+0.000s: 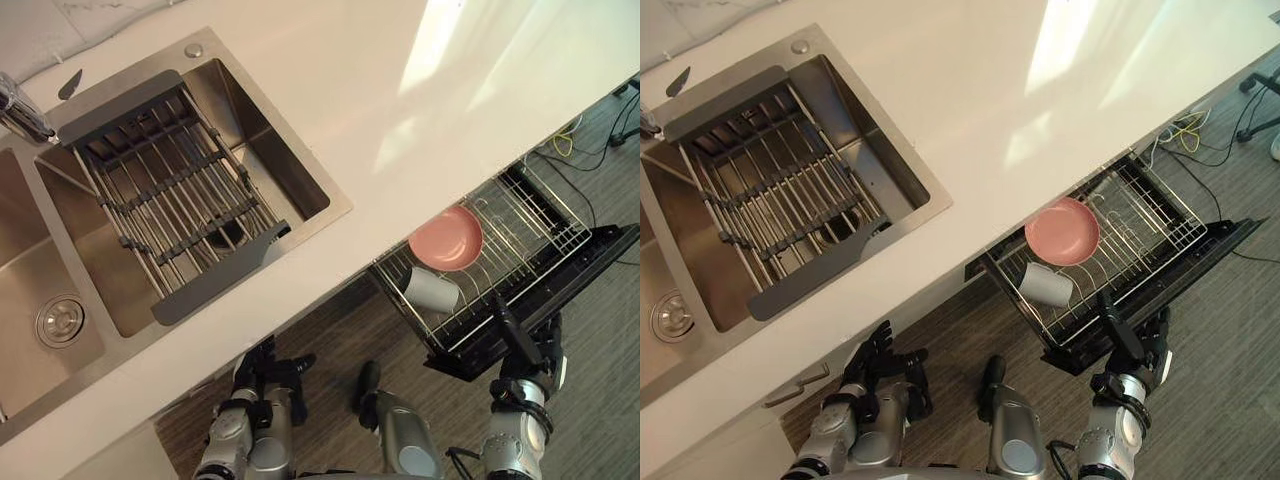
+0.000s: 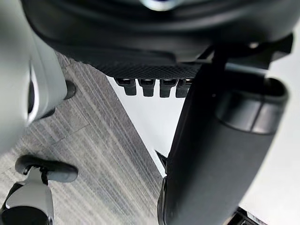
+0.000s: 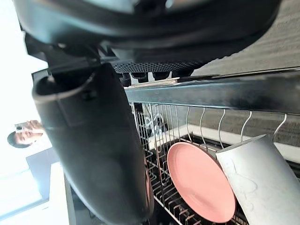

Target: Walk over to the sink, pick up the cup, carry it to the dishwasher, place the cup inside the dishwasher, then close the dishwasher door

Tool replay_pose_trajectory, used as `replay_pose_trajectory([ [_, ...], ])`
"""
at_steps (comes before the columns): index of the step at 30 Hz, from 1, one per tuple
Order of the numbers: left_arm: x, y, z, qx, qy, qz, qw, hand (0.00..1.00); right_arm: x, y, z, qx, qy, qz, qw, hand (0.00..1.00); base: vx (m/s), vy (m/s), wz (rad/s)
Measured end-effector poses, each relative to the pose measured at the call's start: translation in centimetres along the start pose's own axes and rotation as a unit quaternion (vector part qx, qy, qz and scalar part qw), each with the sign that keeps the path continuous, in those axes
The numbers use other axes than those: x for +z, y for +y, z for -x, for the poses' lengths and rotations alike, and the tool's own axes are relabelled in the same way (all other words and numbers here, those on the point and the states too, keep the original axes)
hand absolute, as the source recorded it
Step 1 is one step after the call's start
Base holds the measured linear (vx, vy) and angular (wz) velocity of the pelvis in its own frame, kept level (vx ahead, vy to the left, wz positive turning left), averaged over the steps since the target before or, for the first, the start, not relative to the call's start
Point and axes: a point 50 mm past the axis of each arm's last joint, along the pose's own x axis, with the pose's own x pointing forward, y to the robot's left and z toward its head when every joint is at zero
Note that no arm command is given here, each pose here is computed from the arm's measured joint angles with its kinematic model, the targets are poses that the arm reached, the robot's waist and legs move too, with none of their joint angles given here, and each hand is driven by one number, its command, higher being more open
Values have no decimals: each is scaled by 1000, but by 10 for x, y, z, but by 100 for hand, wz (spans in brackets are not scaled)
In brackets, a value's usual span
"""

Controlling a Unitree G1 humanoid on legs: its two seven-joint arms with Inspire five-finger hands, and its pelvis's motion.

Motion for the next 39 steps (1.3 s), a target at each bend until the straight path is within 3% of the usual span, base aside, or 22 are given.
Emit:
replay_pose_trajectory([
  [6, 2, -8, -2, -12, -2, 2, 1000, 100, 3, 26, -10, 64, -4, -20, 998, 100, 3, -22, 21],
  [19, 5, -16, -2, -28, -11, 18, 999, 100, 15, 118, -45, 210, -3, -62, 976, 100, -30, -32, 23],
  [34, 4, -7, 1, -15, -22, 42, 999, 100, 15, 126, -56, 208, 7, -55, 977, 100, -55, -35, 11],
  [39, -5, 0, 6, -7, -5, 34, 999, 100, 11, 118, -54, 223, 33, 18, 974, 100, 26, -18, -1],
])
